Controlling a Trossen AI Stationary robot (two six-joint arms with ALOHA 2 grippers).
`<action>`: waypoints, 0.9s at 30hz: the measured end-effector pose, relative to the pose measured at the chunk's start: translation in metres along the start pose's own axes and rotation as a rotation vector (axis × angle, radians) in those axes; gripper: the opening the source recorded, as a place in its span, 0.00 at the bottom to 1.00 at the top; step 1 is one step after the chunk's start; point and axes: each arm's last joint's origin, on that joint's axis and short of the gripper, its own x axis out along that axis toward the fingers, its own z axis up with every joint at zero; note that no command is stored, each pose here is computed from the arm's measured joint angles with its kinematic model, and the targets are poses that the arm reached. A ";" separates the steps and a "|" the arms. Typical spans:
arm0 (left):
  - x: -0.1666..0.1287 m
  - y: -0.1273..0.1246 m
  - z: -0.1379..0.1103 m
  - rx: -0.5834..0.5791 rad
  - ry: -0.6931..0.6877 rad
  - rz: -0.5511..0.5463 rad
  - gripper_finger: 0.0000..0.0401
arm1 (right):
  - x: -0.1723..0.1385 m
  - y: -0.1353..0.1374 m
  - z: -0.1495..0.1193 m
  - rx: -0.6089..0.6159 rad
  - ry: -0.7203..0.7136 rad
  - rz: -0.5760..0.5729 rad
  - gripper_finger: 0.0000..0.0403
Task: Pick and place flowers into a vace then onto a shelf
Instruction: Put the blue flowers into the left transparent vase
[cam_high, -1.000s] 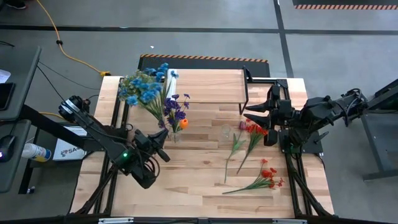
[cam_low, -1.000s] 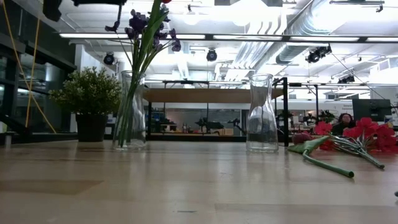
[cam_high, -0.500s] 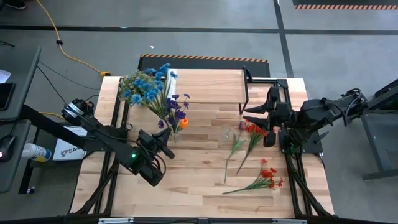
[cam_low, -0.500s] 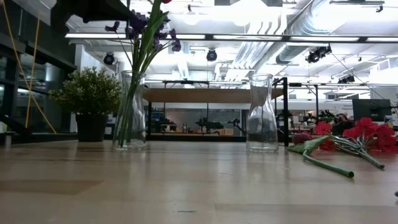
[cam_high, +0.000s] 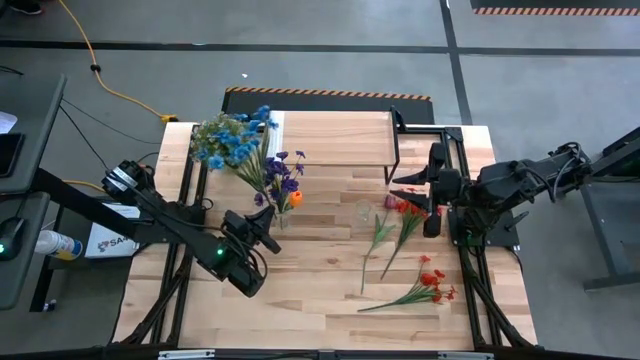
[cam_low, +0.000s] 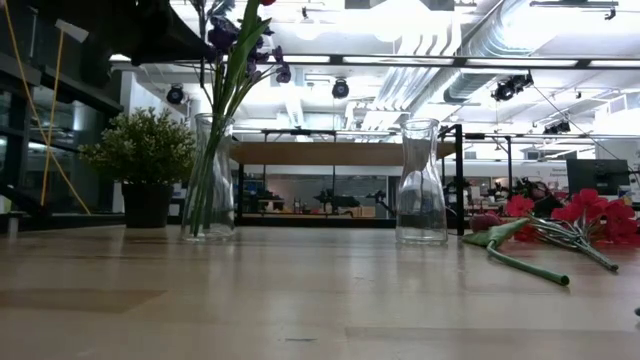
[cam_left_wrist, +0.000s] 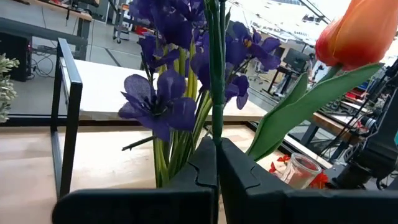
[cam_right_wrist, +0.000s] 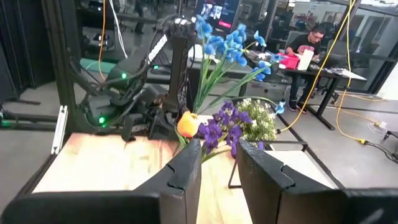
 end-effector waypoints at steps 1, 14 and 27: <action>0.000 0.000 0.000 -0.005 -0.001 0.000 0.08 | 0.000 0.000 0.000 -0.001 0.001 0.000 0.23; 0.016 0.001 -0.005 0.031 -0.025 0.058 0.08 | 0.000 0.000 -0.002 -0.039 0.021 0.006 0.23; 0.020 0.001 -0.019 0.071 -0.027 0.073 0.08 | 0.000 0.000 -0.003 -0.075 0.024 0.006 0.23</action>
